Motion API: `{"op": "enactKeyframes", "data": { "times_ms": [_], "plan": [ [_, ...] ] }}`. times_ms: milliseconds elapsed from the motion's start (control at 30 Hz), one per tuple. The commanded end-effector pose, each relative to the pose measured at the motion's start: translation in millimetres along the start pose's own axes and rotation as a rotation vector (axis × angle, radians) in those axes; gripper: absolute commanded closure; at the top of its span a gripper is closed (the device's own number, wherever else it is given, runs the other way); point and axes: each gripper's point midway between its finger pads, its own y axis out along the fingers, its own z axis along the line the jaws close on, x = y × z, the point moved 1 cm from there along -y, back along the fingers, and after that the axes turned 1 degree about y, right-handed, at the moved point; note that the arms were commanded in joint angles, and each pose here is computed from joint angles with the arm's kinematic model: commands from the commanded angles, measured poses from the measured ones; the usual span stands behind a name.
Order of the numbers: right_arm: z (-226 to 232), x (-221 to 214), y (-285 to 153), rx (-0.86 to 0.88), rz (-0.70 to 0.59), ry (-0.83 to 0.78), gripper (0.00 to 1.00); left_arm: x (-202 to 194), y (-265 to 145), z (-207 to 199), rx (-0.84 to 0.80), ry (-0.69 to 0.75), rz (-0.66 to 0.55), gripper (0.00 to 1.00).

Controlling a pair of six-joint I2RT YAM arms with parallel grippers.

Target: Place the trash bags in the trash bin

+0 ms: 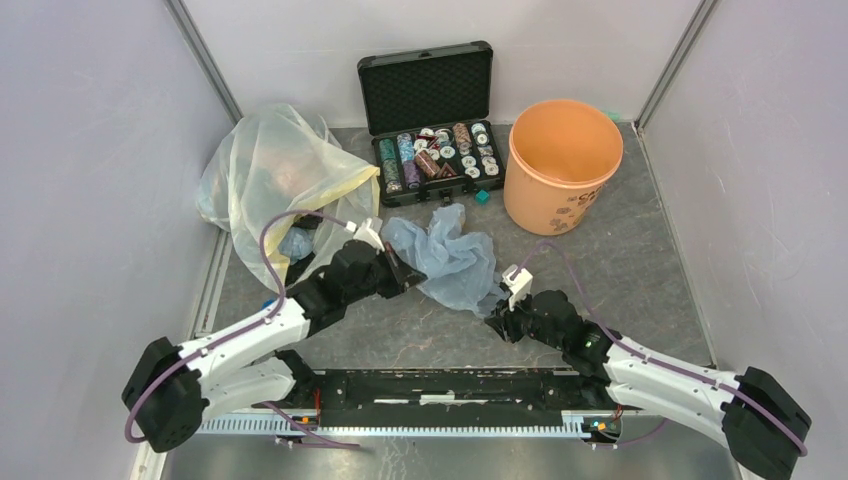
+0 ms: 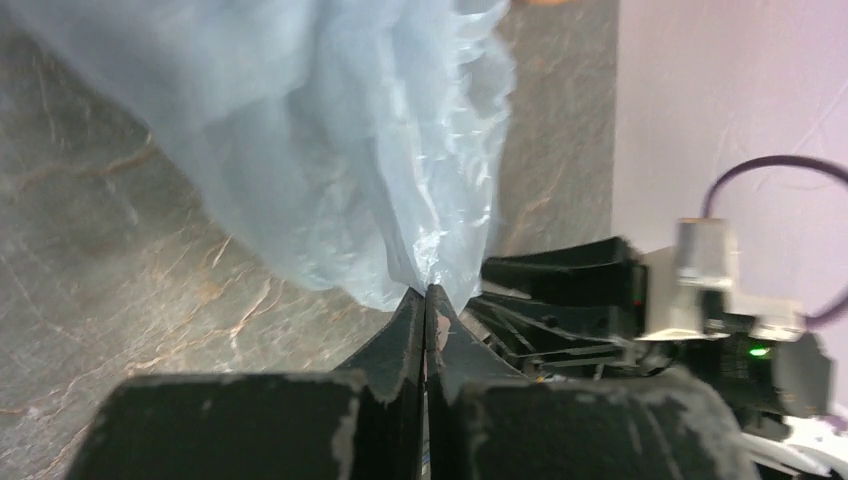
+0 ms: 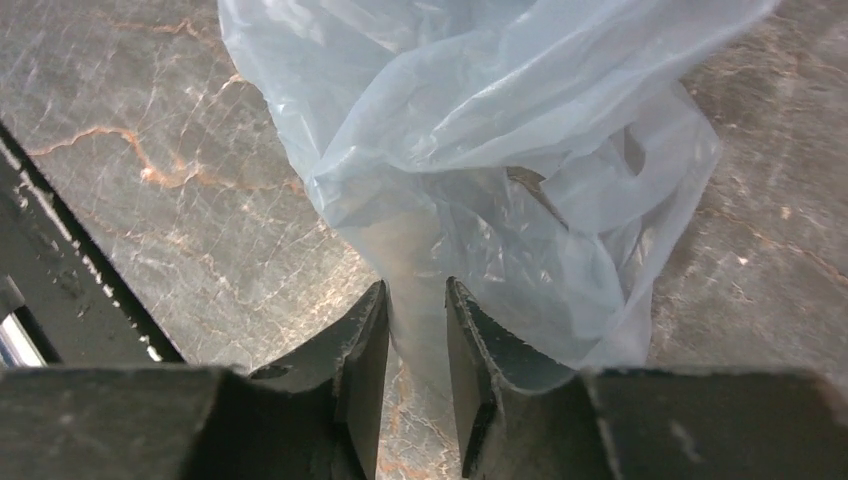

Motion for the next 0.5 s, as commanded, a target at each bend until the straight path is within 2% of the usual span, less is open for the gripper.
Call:
{"op": "enactKeyframes", "data": {
  "times_ms": [0, 100, 167, 233, 333, 467],
  "plan": [
    [-13.4, 19.1, -3.7, -0.098, -0.059, -0.003, 0.72, 59.7, -34.9, -53.5, -0.030, 0.131, -0.192, 0.98],
    [-22.0, 24.1, -7.5, -0.156, -0.069, 0.003, 0.87, 83.2, -63.1, -77.6, -0.043, 0.165, -0.240, 0.98],
    [-26.0, 25.5, -9.7, -0.183, -0.071, 0.006, 0.89, 97.1, -80.7, -92.2, -0.063, 0.175, -0.256, 0.98],
    [-33.9, 25.5, -13.0, -0.234, -0.071, 0.018, 0.89, 109.2, -97.6, -106.7, -0.102, 0.178, -0.260, 0.98],
    [-47.0, 23.3, -19.8, -0.319, -0.061, 0.030, 0.85, 123.0, -117.8, -120.5, -0.132, 0.196, -0.271, 0.98],
    [-63.1, 23.1, -30.7, -0.431, -0.070, 0.068, 0.81, 137.1, -139.9, -126.9, -0.112, 0.234, -0.310, 0.98]
  ]
}}
